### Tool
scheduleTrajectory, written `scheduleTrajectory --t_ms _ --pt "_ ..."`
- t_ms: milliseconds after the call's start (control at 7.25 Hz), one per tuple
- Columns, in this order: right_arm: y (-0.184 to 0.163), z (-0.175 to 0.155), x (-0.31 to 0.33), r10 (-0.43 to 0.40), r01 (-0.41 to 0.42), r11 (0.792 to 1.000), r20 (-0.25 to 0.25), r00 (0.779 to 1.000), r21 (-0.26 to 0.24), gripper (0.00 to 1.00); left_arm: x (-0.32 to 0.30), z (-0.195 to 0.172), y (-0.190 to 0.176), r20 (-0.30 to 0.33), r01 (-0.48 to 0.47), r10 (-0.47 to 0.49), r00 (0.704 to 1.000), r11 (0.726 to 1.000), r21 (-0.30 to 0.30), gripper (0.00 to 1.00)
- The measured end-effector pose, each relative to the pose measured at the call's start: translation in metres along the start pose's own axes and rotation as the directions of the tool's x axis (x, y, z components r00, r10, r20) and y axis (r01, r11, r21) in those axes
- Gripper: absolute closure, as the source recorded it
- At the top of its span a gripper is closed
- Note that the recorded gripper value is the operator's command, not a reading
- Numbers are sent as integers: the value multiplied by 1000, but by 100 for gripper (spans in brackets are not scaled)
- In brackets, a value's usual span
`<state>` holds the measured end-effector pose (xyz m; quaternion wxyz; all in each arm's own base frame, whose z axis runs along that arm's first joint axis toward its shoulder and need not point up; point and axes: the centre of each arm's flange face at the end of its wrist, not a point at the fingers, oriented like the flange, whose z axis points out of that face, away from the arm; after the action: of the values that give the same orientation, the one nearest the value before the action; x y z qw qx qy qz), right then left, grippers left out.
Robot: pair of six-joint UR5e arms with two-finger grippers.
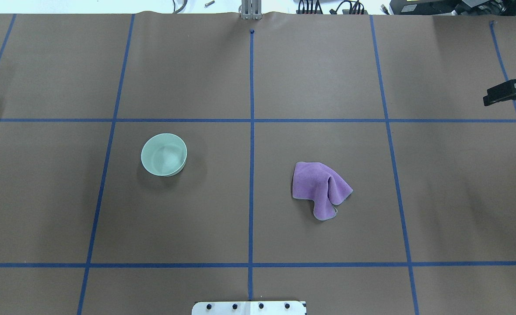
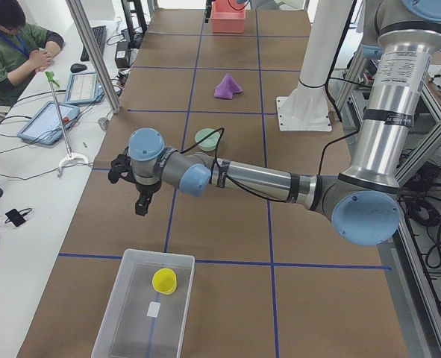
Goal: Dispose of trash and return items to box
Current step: 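Reach the left gripper to the pale green bowl and grasp its rim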
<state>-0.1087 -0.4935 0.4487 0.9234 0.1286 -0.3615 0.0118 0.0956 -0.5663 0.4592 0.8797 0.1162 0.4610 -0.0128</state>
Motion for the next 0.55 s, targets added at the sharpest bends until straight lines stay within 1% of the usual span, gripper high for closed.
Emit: scheduleTrajectory --t_ms 276,414,552 --pt "0 1 1 2 -2 1000 -1 1000 -1 0 129 54 39 -26 88 -88 996 996 -1 2" --pt "0 1 1 3 -3 1000 -3 1000 -2 0 181 86 61 -21 109 -109 994 994 -2 2" --pt "0 1 2 3 -3 1000 -3 1000 -3 0 222 124 89 1 112 -112 994 994 1 6"
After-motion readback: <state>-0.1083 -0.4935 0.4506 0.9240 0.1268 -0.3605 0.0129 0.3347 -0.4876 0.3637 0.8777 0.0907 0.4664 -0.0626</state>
